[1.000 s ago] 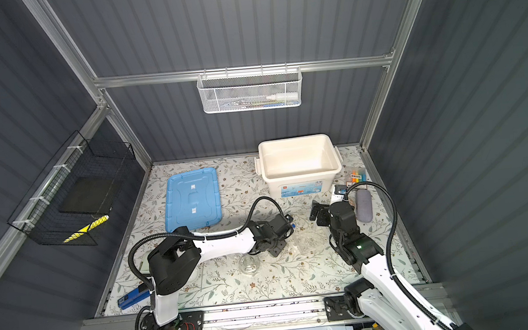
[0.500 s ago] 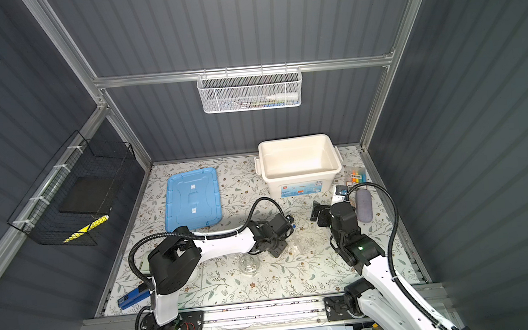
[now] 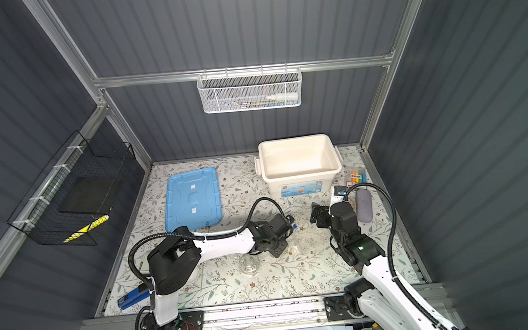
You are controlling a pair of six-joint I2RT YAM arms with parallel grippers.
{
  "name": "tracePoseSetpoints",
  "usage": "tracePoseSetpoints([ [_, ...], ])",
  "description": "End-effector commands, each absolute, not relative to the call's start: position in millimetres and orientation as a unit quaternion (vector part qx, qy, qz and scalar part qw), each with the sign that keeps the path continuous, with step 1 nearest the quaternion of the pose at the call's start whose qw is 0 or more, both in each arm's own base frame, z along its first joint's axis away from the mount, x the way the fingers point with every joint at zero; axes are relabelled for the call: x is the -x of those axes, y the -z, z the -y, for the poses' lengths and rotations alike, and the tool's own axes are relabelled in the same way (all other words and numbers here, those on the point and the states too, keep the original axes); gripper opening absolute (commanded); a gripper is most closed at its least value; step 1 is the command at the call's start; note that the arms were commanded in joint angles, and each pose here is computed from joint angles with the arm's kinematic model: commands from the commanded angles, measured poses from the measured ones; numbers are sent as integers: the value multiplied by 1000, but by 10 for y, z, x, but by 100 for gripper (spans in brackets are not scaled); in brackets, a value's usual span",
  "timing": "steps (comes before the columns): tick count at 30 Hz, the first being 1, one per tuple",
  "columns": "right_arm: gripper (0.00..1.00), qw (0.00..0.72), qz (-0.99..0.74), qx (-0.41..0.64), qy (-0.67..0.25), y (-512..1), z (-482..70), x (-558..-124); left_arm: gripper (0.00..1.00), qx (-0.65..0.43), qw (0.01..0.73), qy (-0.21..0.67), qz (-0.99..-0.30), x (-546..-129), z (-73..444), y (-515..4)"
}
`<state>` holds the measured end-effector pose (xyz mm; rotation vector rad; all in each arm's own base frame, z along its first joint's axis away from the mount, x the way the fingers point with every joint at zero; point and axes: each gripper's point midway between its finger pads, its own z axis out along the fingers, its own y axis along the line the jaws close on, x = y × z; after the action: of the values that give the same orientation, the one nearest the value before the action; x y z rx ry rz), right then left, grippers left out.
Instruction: Organize the chemistry lab equipment
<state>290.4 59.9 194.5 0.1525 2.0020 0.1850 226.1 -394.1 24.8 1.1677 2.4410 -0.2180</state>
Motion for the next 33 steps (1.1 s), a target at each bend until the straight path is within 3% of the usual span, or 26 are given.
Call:
tracePoseSetpoints([
  [1,92,549,-828,-56,-100,-2169,-662,-2897,15,-416,183,65,-888,-2170,3771,-137],
  [26,91,485,-855,15,-181,-2461,-1144,-3000,17,-344,368,93,-859,-2502,3641,-1182],
  [33,86,457,-861,32,-224,-2490,-1361,-3080,17,-339,407,103,-842,-2537,3623,-1400],
])
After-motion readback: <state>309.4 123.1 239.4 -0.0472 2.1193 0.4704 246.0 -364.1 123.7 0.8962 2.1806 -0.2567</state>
